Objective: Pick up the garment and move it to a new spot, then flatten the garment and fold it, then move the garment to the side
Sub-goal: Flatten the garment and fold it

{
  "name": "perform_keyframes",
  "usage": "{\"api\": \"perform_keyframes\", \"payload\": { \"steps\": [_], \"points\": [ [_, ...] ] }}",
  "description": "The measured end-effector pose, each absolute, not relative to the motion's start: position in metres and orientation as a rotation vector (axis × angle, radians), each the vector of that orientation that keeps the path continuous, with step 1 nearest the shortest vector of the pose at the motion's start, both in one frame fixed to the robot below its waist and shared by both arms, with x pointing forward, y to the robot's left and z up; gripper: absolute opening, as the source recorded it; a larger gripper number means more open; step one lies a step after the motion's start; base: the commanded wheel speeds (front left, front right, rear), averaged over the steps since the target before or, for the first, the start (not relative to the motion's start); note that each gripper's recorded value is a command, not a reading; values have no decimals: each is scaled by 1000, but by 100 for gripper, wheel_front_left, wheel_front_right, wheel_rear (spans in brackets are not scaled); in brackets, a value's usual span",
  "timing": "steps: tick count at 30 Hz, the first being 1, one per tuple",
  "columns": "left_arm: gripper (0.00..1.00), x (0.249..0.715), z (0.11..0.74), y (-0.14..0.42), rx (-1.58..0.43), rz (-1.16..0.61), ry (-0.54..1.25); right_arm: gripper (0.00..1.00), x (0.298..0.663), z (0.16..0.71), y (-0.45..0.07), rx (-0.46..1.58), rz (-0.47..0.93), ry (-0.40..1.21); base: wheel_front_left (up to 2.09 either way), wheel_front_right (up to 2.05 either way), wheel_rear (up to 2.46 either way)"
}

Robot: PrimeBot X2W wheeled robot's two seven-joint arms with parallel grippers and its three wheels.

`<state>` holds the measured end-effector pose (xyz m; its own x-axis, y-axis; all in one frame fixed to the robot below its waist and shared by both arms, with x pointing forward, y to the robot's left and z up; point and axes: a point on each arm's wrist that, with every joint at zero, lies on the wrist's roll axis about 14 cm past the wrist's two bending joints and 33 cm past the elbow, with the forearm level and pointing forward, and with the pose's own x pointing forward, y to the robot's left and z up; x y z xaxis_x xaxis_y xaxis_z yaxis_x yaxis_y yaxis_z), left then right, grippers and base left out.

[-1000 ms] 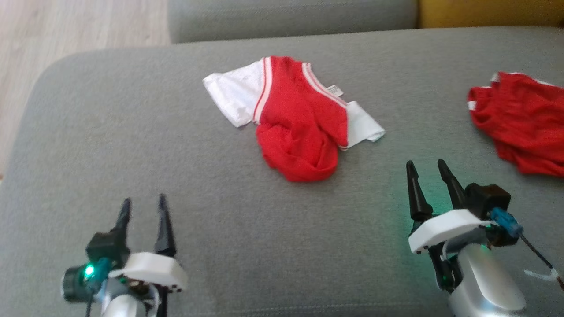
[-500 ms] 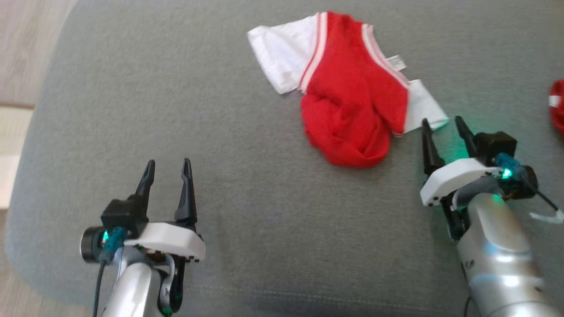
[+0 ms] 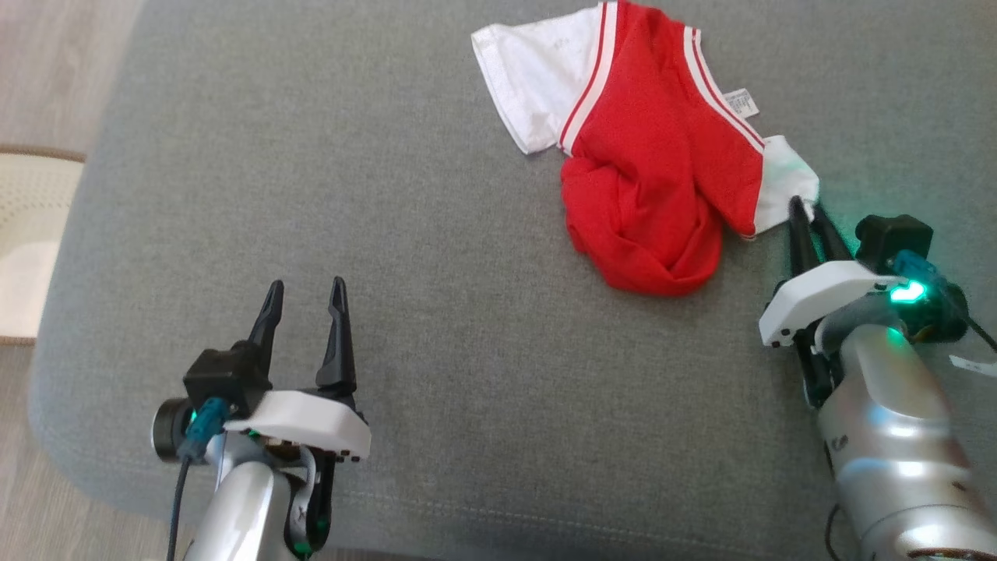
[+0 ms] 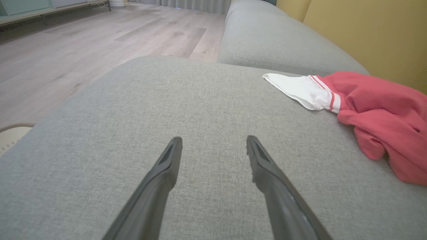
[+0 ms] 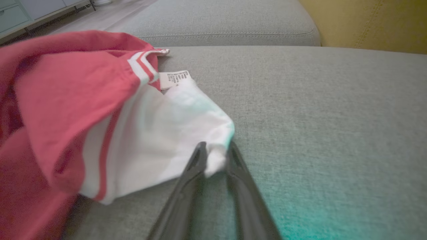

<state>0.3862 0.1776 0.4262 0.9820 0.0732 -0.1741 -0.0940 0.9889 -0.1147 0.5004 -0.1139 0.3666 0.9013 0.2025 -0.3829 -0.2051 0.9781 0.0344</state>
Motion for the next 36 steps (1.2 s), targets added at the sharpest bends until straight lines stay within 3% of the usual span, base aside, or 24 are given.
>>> {"api": "perform_keyframes", "payload": {
  "steps": [7,22,31,36],
  "points": [
    [100,376,441,176,-143,85,133,0,502,415,-109,47,211,275,0,0,0],
    [100,356,454,149,-161,12,101,0,524,662,-129,23,233,-342,0,0,0],
    [100,335,454,150,-188,26,102,0,492,726,18,-25,631,-426,0,0,0],
    [100,317,449,158,-202,59,114,0,476,769,79,-21,777,-533,0,0,0]
  ]
}}
